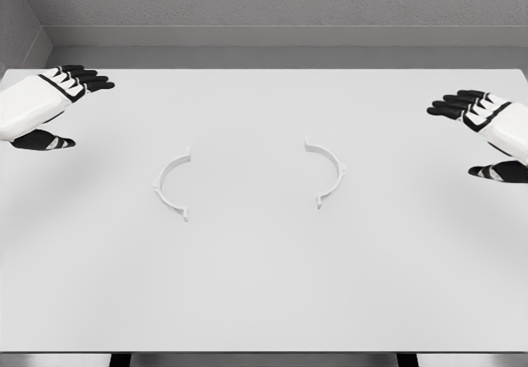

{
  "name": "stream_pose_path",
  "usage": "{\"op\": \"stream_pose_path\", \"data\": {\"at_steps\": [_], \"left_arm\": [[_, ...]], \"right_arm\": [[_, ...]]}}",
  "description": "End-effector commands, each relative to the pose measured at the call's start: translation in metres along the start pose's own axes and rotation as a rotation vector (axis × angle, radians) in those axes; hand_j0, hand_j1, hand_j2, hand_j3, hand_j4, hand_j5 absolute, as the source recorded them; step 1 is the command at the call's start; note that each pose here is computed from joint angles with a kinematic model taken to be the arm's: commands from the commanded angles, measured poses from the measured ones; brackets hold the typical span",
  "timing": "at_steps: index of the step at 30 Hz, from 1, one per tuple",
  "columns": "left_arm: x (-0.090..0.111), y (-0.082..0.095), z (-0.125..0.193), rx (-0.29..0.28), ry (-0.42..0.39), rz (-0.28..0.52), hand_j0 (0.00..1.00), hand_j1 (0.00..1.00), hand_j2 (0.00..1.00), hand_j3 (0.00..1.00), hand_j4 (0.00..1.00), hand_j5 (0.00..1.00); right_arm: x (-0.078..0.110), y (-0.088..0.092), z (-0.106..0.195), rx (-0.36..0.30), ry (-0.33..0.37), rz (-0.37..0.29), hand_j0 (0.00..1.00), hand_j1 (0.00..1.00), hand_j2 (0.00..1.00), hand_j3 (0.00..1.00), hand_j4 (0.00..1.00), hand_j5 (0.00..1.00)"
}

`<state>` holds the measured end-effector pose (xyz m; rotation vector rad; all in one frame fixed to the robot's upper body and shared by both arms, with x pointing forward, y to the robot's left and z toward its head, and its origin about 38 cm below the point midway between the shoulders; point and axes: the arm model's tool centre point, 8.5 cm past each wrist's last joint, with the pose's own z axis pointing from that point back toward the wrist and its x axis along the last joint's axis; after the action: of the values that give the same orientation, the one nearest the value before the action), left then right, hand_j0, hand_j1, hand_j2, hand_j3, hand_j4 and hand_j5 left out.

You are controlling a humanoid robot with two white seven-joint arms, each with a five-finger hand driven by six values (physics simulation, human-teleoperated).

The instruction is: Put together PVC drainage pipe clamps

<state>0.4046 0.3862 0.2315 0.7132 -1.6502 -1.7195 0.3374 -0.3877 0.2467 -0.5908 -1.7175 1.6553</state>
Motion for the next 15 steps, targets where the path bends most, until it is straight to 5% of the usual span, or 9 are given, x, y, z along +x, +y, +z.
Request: {"op": "stream_pose_path", "data": {"at_steps": [1, 7, 12, 15], "left_arm": [[0.0, 0.001, 0.0, 0.005, -0.001, 0.003, 1.0, 1.0, 1.0, 1.0, 1.0, 1.0], [0.01, -0.013, -0.011, 0.001, -0.024, 0.03, 1.0, 1.0, 1.0, 1.0, 1.0, 1.0], [0.028, -0.034, -0.033, -0.031, -0.07, 0.067, 1.0, 1.0, 1.0, 1.0, 1.0, 1.0], [0.039, -0.046, -0.046, -0.056, -0.101, 0.06, 1.0, 1.0, 1.0, 1.0, 1.0, 1.0]], "right_arm": [[0.0, 0.003, -0.001, 0.001, 0.004, -0.005, 1.0, 1.0, 1.0, 1.0, 1.0, 1.0], [0.015, 0.001, -0.021, -0.013, -0.071, -0.014, 1.0, 1.0, 1.0, 1.0, 1.0, 1.0], [0.011, -0.019, -0.065, 0.15, -0.081, 0.135, 1.0, 1.0, 1.0, 1.0, 1.0, 1.0], [0.005, -0.011, -0.091, 0.227, -0.083, 0.186, 1.0, 1.0, 1.0, 1.0, 1.0, 1.0]]}}
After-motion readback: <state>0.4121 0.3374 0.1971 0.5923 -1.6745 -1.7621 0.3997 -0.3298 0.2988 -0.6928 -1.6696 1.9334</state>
